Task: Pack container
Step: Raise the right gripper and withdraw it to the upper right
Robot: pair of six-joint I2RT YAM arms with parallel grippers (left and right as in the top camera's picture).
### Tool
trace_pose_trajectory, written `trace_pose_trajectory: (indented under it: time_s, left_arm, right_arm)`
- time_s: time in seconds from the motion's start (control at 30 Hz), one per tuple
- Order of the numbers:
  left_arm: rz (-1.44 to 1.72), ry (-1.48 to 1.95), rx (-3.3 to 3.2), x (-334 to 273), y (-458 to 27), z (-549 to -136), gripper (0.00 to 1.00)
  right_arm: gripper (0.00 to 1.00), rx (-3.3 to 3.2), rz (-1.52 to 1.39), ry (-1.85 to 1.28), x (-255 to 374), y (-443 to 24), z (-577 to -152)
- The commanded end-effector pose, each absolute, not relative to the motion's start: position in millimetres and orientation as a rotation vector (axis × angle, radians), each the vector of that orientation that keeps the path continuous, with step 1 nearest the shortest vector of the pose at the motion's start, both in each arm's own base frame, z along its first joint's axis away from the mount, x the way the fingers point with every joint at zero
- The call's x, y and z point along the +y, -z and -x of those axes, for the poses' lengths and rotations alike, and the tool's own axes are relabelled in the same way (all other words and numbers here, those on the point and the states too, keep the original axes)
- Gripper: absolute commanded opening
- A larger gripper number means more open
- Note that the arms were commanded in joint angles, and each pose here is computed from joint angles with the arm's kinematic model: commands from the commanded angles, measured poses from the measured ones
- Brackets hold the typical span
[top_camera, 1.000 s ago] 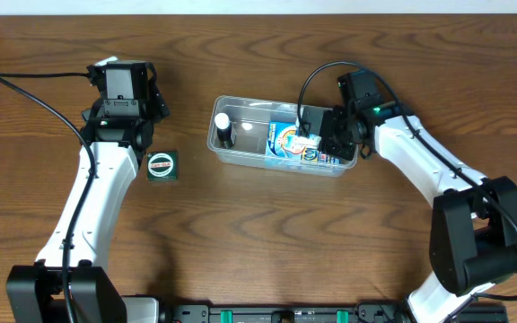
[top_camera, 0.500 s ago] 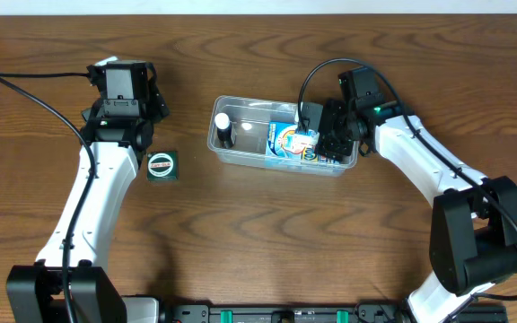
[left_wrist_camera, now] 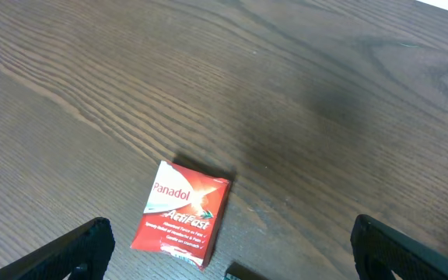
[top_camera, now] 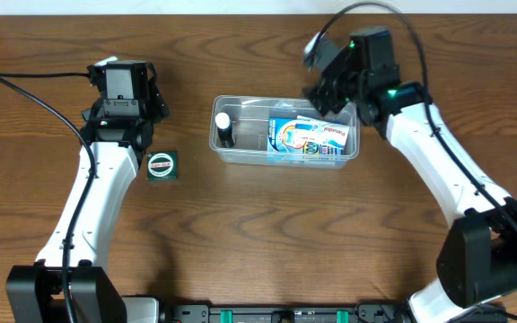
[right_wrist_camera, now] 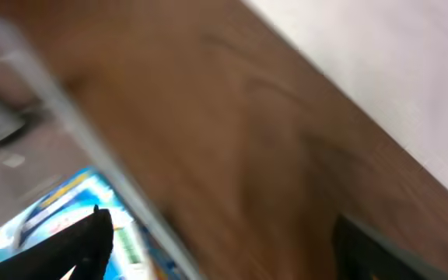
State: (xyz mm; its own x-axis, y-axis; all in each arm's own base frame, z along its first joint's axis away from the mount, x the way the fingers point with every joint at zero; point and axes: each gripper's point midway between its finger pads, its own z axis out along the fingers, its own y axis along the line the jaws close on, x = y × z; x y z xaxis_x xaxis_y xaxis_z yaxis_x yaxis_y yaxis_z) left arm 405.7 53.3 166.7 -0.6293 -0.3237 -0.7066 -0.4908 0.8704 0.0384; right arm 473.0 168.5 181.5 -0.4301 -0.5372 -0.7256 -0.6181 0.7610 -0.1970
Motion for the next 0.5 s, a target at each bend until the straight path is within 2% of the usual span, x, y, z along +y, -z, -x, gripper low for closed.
trace_pose_trajectory:
  time_s: [0.0,0.07,0.27,0.47]
  left_arm:
    - [0.592,-0.306,2.284,57,-173,-406,0.98]
    - [0.592,-0.306,2.284,57,-173,-406,0.98]
    - [0.592,-0.306,2.284,57,-173,-406,0.98]
    - [0.592,-0.306,2.284,57,-173,-406,0.98]
  right_arm:
    - [0.91,2.246,0.392,0.01,107,-190,-493]
    - [0.95,2.274,0.244,0.051,81,-188,-496]
    - [0.99,2.338,-0.111,0.083,10,-179,-492]
    - [0.99,2.349,-0.227,0.097,-19,-175,-489]
